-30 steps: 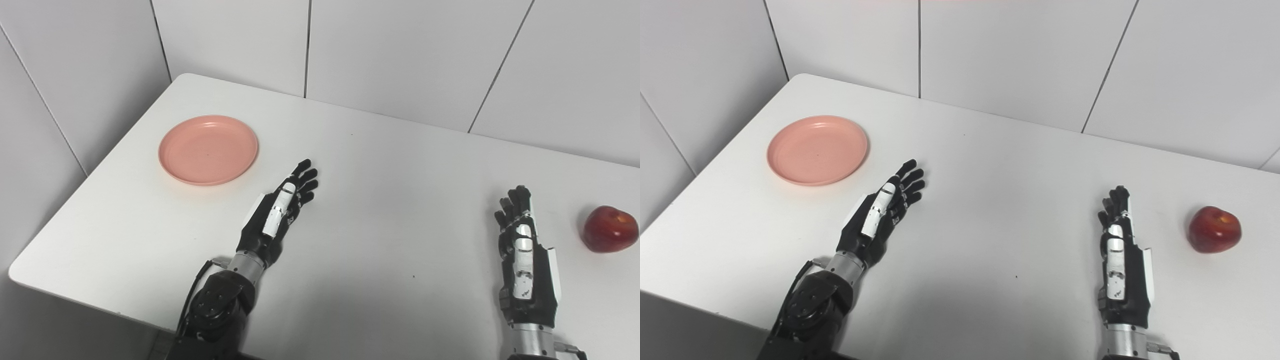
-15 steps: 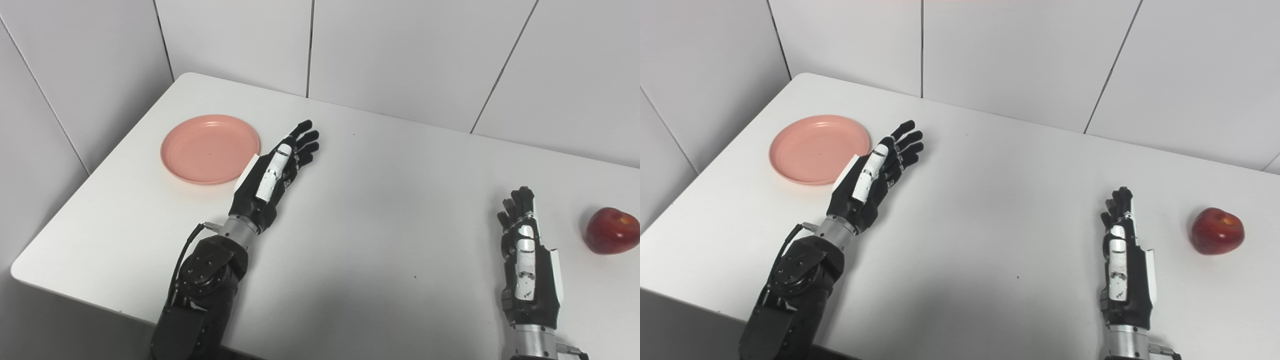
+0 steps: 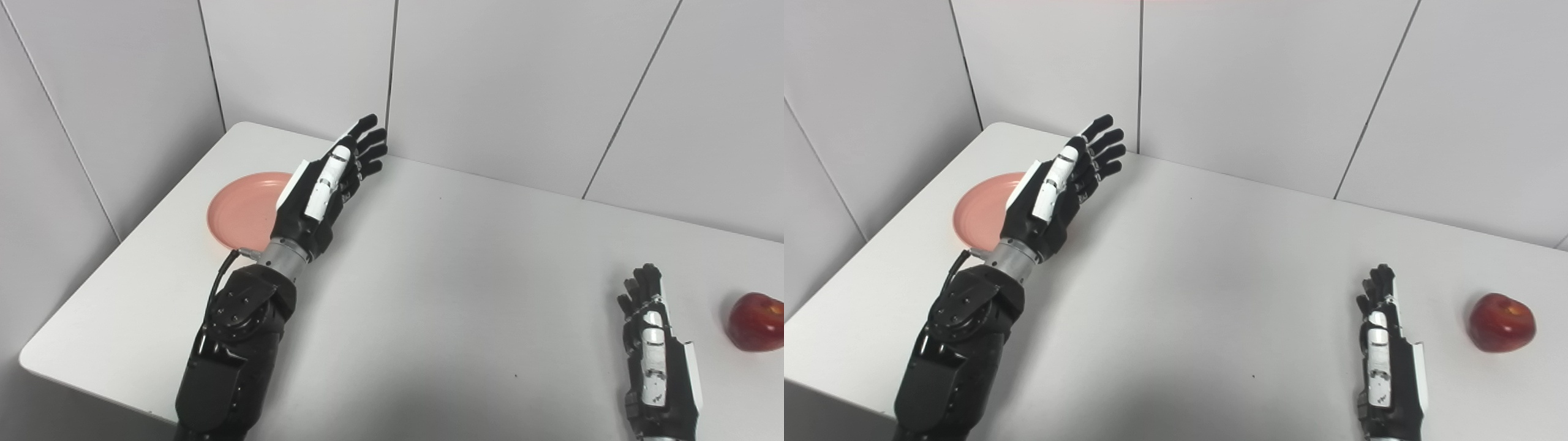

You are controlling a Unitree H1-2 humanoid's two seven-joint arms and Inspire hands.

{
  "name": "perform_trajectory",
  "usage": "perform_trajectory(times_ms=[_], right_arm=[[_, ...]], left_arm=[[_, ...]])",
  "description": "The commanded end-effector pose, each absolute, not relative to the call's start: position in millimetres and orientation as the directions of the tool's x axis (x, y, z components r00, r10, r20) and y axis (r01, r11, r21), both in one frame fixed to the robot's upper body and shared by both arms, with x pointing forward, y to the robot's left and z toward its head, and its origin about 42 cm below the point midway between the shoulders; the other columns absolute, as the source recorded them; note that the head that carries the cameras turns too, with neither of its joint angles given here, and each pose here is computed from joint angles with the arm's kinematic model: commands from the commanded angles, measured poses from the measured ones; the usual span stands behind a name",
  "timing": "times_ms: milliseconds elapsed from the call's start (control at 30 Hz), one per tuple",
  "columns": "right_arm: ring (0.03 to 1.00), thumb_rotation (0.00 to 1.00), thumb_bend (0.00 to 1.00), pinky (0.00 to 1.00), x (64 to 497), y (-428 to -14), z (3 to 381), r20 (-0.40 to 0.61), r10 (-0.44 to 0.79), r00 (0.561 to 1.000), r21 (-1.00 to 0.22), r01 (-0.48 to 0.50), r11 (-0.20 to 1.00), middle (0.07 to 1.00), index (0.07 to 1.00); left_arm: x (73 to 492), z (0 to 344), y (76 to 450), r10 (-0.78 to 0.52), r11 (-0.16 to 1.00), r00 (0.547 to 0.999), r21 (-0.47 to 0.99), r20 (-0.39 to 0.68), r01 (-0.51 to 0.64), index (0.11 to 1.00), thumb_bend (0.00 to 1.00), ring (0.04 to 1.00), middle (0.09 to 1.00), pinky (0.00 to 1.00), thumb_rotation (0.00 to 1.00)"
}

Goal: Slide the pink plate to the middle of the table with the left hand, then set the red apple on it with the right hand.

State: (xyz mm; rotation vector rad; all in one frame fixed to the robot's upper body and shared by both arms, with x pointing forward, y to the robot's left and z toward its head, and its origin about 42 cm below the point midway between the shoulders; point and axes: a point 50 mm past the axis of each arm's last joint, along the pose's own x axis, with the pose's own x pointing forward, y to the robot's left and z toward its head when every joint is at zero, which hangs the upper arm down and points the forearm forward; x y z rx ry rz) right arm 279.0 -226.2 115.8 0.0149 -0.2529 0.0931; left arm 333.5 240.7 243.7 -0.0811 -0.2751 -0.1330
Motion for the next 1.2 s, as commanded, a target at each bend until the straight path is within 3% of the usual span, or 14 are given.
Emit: perform_trajectory(times_ms=[0,900,1167], right_arm=[[1.0,1.0,0.24,1.0,260.8,-235.3,83.8,0.151,0.073,0.986,0.001,-0.074,0.997,1.0,0.997],[1.0,1.0,0.22,1.0,261.8,-237.2,82.5,0.167,0.07,0.983,0.024,-0.075,0.997,1.0,1.0],[1.0,1.0,0.22,1.0,261.9,-240.3,81.8,0.171,0.076,0.982,0.008,-0.078,0.997,1.0,1.0]], left_arm=[[342.6,270.7,245.9,-0.126,0.989,0.928,-0.032,0.351,0.146,0.897,0.37,0.91,0.918,0.9,1.0],[380.7,293.6,356.0,0.098,0.995,0.933,-0.03,0.347,-0.093,0.895,0.37,0.917,0.918,0.91,1.0],[385.4,295.4,374.3,0.166,0.986,0.931,-0.062,0.326,-0.155,0.882,0.31,0.893,0.898,0.88,1.0]])
